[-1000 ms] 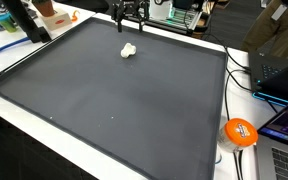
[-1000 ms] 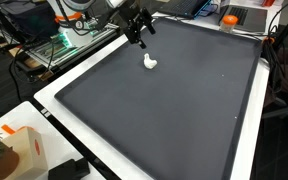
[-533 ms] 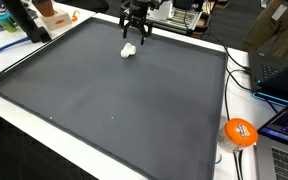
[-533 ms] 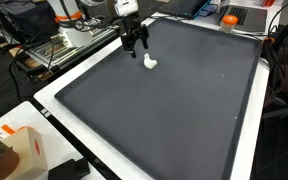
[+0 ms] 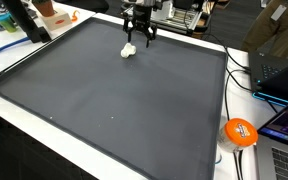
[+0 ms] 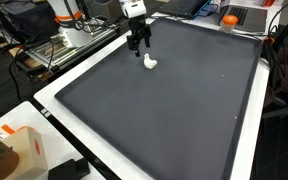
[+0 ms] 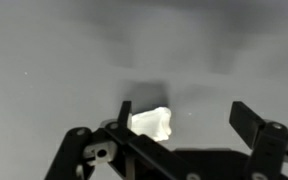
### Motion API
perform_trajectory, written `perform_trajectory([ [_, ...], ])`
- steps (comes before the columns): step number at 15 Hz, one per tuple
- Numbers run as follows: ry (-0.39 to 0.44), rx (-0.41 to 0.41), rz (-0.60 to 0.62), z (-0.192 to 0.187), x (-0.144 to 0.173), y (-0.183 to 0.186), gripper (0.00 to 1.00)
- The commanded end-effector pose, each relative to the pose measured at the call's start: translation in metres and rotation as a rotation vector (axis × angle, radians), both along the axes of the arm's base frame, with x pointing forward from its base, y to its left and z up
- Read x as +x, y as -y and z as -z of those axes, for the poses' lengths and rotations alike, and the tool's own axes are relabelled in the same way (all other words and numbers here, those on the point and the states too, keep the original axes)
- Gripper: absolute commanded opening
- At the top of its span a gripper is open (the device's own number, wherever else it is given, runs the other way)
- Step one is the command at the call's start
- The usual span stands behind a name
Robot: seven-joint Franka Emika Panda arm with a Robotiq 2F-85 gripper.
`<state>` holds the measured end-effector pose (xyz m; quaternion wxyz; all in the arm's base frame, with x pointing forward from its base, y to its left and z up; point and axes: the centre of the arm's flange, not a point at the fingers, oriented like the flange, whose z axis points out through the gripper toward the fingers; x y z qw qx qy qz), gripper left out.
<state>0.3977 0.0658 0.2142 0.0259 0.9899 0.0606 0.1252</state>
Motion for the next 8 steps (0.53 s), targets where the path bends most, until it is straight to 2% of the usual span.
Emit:
perform_trajectory([
  [1,-0.035,0.052,-0.048,-0.076,0.015,-0.005,1.0],
  [5,0.008,0.097,-0.055,-0.092,0.022,-0.03,1.0],
  [6,0.017,0.088,-0.062,-0.099,0.026,-0.034,1.0],
  [7,0.021,0.097,-0.053,-0.036,0.026,-0.051,1.0],
  [8,0.027,0.098,-0.06,-0.048,0.031,-0.056,1.0],
])
